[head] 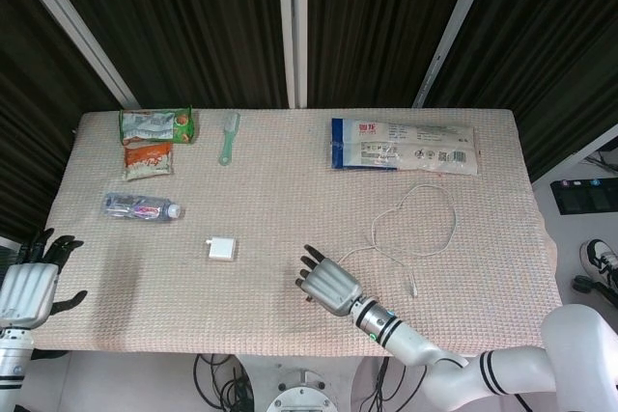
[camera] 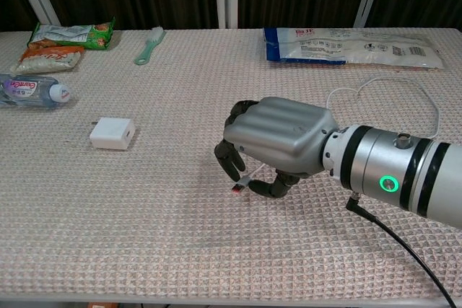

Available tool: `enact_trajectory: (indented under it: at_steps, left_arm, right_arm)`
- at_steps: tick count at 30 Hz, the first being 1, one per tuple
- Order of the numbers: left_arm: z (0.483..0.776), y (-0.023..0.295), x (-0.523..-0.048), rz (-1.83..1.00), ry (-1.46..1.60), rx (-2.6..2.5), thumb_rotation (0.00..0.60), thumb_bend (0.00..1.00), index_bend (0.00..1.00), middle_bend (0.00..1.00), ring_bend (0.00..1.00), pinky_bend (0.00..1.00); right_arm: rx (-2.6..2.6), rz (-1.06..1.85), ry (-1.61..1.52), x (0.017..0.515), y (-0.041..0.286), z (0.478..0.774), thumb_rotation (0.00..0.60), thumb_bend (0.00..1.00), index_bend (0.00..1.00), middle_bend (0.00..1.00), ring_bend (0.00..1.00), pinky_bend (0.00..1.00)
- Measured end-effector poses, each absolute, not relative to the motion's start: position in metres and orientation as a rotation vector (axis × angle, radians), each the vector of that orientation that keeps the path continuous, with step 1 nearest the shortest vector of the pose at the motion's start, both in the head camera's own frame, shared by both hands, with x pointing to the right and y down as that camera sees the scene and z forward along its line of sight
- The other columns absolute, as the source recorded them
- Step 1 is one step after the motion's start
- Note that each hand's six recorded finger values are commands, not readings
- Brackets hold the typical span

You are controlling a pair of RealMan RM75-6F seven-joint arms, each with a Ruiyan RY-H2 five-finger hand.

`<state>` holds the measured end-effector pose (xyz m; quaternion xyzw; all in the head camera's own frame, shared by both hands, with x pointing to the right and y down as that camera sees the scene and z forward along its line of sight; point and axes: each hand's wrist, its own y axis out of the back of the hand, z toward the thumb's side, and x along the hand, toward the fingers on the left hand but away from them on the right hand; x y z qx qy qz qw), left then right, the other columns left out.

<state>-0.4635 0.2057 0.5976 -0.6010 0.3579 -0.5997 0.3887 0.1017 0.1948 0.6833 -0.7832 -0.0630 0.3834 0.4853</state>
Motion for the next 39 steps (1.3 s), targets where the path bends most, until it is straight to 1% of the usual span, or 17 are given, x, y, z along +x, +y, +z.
enact_trajectory:
  at_steps: [6, 12, 18, 23, 31, 36, 39]
  left_arm:
    - [0.602, 0.194, -0.451, -1.487, 0.869, -1.545, 0.600, 0.12, 0.22, 0.18, 0.03, 0.00]
    - [0.609, 0.174, -0.427, -1.418, 0.800, -1.577, 0.600, 0.12, 0.22, 0.18, 0.03, 0.00]
    - [0.625, 0.149, -0.393, -1.347, 0.705, -1.641, 0.600, 0.12, 0.22, 0.18, 0.03, 0.00]
    - [0.648, 0.130, -0.355, -1.294, 0.608, -1.720, 0.600, 0.12, 0.22, 0.18, 0.03, 0.00]
    - [0.697, 0.111, -0.292, -1.270, 0.471, -1.855, 0.600, 0.12, 0.22, 0.18, 0.03, 0.00]
    - [0.720, 0.108, -0.276, -1.307, 0.407, -1.901, 0.600, 0.12, 0.23, 0.19, 0.03, 0.00]
    - [0.731, 0.109, -0.271, -1.331, 0.388, -1.914, 0.600, 0.12, 0.24, 0.22, 0.06, 0.01]
  right_arm:
    - [-1.885, 0.948, -0.225, 0.115, 0.182, 0.673, 0.600, 0.33, 0.53, 0.49, 0.27, 0.14]
    - [-1.841, 0.973, -0.308, 0.132, 0.163, 0.660, 0.600, 0.35, 0.53, 0.49, 0.28, 0.15]
    - [-1.767, 1.006, -0.397, 0.156, 0.143, 0.644, 0.600, 0.35, 0.53, 0.49, 0.28, 0.15]
    - [-1.699, 1.022, -0.457, 0.172, 0.131, 0.633, 0.600, 0.35, 0.53, 0.50, 0.28, 0.15]
    - [-1.581, 1.059, -0.539, 0.201, 0.115, 0.620, 0.600, 0.34, 0.53, 0.50, 0.28, 0.15]
    - [-1.558, 1.083, -0.579, 0.216, 0.109, 0.611, 0.600, 0.34, 0.53, 0.49, 0.28, 0.15]
    - [-1.560, 1.096, -0.596, 0.223, 0.108, 0.608, 0.600, 0.34, 0.53, 0.50, 0.28, 0.15]
